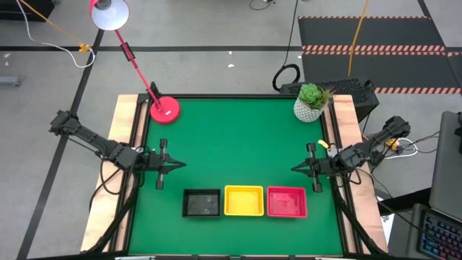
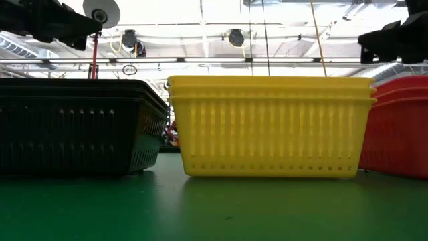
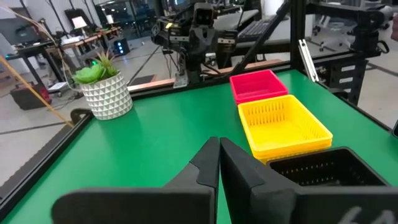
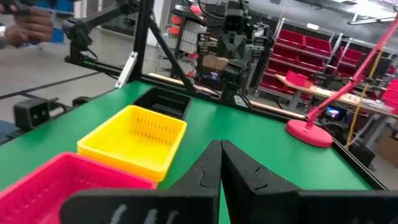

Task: Stack baskets by color
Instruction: Return to Home Position

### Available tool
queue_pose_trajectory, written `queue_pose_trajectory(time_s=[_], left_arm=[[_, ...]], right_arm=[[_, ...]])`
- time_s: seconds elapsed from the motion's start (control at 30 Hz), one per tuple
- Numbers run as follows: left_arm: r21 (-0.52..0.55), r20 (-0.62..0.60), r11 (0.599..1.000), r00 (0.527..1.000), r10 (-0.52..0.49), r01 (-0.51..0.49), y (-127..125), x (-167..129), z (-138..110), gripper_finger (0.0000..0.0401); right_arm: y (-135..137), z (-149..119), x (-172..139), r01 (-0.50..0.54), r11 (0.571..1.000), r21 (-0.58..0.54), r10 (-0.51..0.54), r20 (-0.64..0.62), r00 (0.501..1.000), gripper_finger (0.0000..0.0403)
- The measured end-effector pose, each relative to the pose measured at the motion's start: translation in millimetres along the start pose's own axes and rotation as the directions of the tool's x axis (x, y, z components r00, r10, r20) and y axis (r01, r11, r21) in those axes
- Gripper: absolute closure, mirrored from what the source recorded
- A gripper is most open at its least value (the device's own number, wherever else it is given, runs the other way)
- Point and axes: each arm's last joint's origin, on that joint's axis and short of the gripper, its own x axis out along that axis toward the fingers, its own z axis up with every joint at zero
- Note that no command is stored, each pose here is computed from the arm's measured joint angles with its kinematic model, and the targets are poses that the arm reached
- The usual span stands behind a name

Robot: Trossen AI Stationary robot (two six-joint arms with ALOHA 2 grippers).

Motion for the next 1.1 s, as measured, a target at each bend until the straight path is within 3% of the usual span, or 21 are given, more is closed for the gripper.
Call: queue_pose_trajectory(time_s=[0.63,0.93,1.1], left_arm=[[0.0,-0.01,1.0,1.0,-0.001,0.001,0,-1,-3,0.0398],[-0.021,0.01,1.0,1.0,0.004,-0.004,0,-1,-1,0.0379],[-0.042,0.014,0.999,1.0,0.005,-0.005,0,-1,-1,0.0394]], right_arm=[[-14,-6,5,-0.001,1.0,0.02,0.001,-0.013,1.0,0.0403],[-27,-11,3,0.106,0.994,0.004,-0.106,-0.051,0.993,0.0403],[-31,-11,1,0.086,0.996,0.008,-0.085,-0.037,0.996,0.0403]])
